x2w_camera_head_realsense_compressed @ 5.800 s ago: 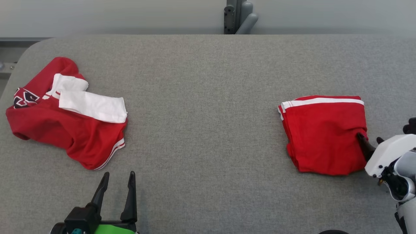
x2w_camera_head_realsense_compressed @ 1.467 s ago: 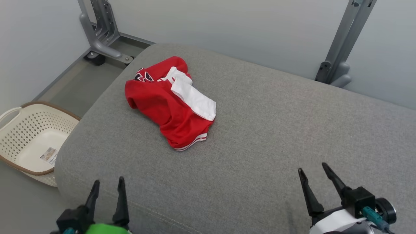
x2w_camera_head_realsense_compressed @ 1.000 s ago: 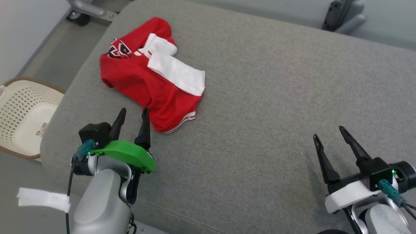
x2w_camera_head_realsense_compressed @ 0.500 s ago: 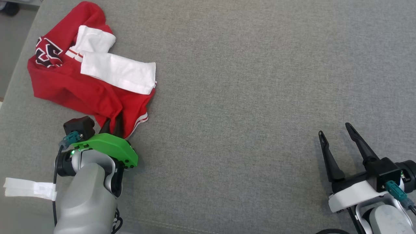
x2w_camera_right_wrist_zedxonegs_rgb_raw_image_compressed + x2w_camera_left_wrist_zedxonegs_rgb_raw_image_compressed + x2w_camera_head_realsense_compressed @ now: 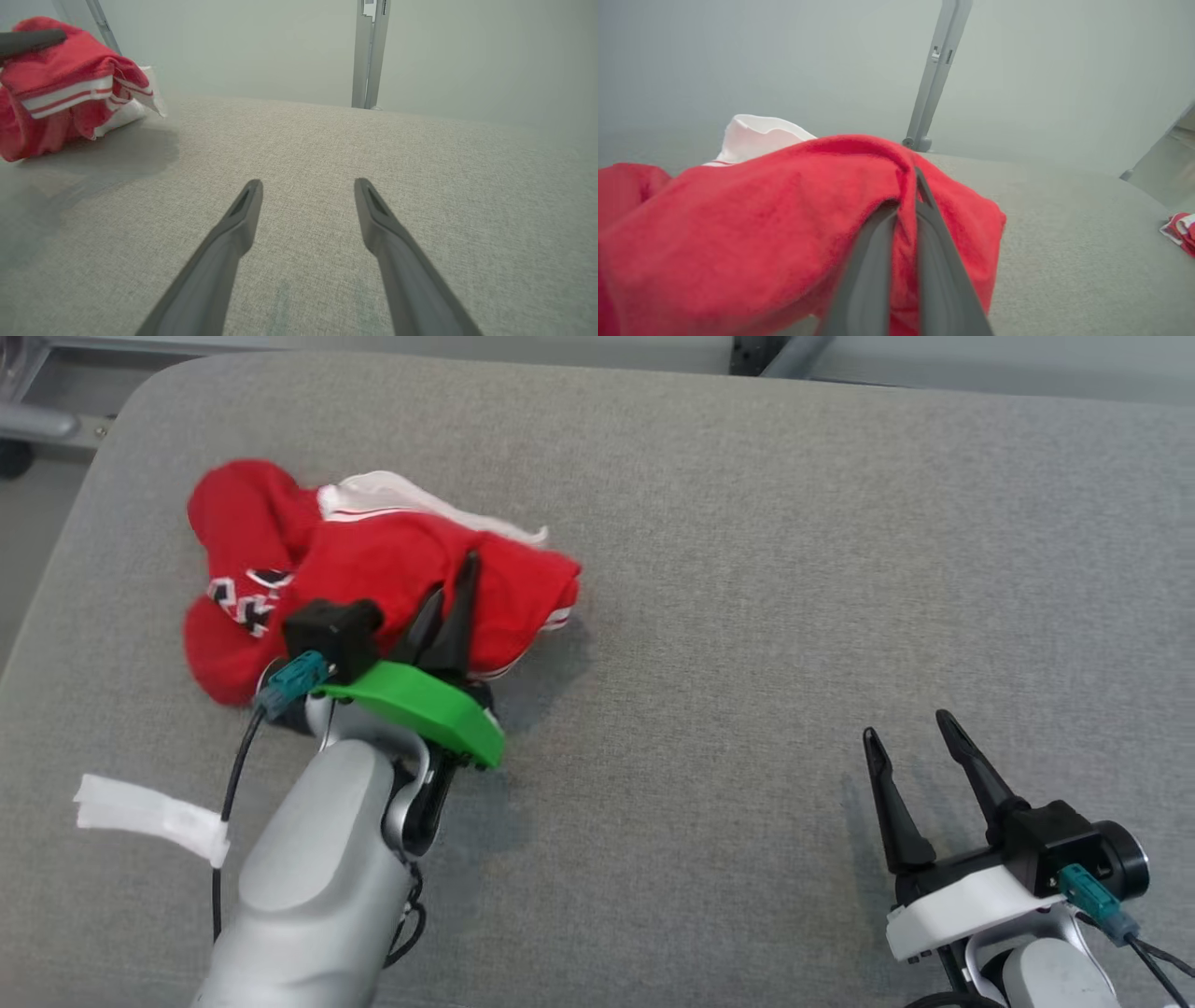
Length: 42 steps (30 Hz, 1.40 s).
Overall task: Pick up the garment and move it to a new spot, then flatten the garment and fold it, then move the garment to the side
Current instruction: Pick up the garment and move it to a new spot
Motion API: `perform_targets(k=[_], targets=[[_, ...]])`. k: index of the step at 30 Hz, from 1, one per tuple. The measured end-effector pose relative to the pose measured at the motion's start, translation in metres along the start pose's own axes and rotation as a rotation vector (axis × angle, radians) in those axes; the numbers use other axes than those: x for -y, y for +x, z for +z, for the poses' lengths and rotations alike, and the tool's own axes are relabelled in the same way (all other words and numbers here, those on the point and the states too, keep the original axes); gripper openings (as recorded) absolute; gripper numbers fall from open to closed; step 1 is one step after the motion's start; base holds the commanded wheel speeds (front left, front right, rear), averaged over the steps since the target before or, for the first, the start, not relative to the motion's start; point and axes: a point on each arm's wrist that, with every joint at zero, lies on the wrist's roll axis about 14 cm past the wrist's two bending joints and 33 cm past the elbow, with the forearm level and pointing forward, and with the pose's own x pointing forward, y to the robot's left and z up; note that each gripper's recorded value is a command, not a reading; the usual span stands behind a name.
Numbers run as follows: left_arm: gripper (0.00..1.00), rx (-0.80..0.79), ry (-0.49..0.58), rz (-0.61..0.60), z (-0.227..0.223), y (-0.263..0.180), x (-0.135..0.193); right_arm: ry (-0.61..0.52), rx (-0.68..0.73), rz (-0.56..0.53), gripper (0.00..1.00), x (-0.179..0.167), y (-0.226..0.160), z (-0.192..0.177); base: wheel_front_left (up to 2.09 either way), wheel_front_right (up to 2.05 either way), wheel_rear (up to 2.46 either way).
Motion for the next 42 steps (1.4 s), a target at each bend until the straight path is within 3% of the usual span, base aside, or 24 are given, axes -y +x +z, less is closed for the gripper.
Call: perform_targets(k=[8,9,18,23,30,35,41,42], targets=[[0.0,0.211,-0.04,-0.326,0.093,0.014,0.118,0.02,0.025,-0.113,1.0,0.021,-0.03,0.013,0.0,0.0,0.0],[0.0,0.211,-0.04,-0.326,0.093,0.014,0.118,0.02,0.025,-0.113,1.0,0.021,-0.03,0.013,0.0,0.0,0.0],[0.0,0.248,-0.238,-0.672,0.135,-0.033,0.235,0.021,0.041,-0.233,1.0,0.048,-0.06,0.02,0.0,0.0,0.0],[0.0,0.214,-0.274,-0.751,0.131,-0.043,0.264,0.016,0.05,-0.285,1.0,0.062,-0.071,0.024,0.0,0.0,0.0],[0.0,-0.058,-0.34,-0.677,0.05,-0.018,0.26,0.04,0.047,-0.333,1.0,0.073,-0.08,0.022,0.0,0.0,0.0],[0.0,-0.261,-0.343,-0.512,-0.027,0.005,0.221,0.051,0.041,-0.361,1.0,0.081,-0.082,0.019,0.0,0.0,0.0],[0.0,-0.37,-0.339,-0.308,-0.078,0.027,0.161,0.057,0.028,-0.387,1.0,0.088,-0.088,0.014,0.0,0.0,0.0],[0.11,-0.386,-0.338,-0.285,-0.083,0.029,0.154,0.057,0.025,-0.391,1.0,0.089,-0.088,0.014,0.0,0.0,0.0]])
